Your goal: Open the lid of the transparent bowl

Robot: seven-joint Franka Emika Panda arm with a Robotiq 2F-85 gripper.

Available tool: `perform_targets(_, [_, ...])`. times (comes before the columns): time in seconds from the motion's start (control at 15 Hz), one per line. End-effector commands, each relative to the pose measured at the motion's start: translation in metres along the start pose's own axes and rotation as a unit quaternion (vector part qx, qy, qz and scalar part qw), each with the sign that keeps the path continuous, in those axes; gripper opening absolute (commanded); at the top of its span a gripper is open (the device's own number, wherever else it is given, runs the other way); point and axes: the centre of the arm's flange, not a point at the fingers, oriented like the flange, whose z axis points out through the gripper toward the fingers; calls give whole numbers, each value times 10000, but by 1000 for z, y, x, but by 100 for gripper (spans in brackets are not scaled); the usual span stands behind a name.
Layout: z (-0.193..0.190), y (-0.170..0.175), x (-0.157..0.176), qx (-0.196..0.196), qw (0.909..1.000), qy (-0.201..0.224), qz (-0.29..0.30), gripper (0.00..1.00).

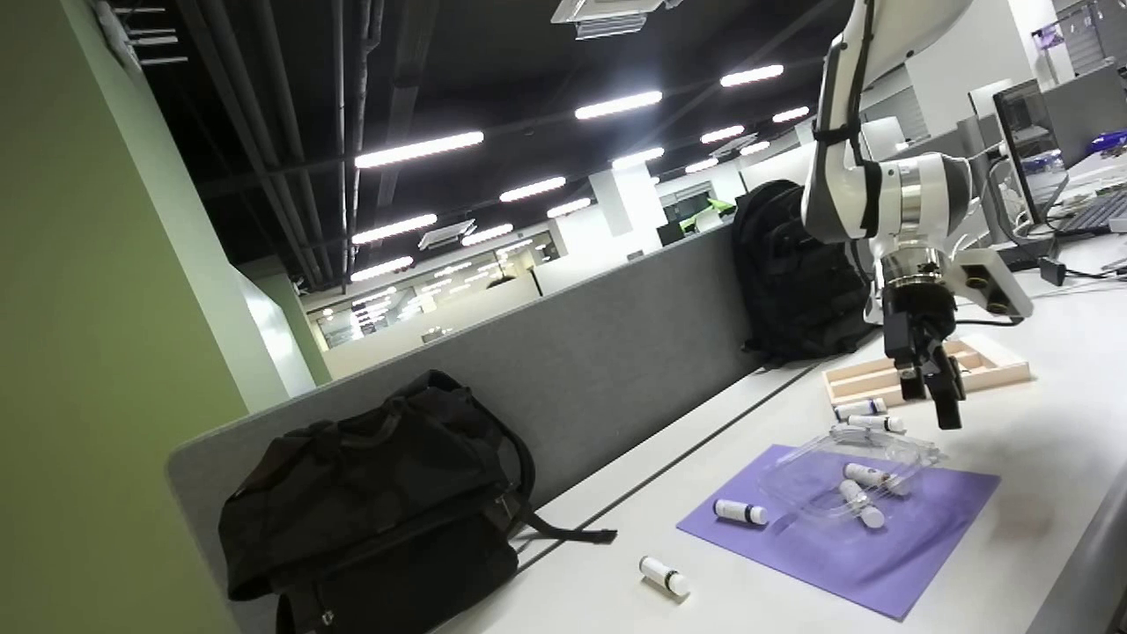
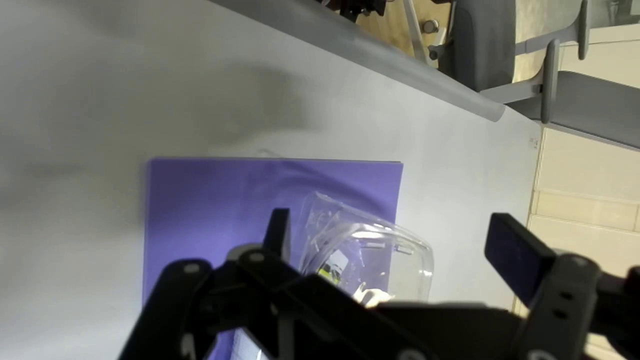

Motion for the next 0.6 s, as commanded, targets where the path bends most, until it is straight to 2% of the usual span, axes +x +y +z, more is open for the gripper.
perform_targets(0.0, [2, 10, 15, 228, 9996, -155, 42, 100])
perform_targets(0.53, [10, 19, 23, 672, 9972, -310, -61, 100])
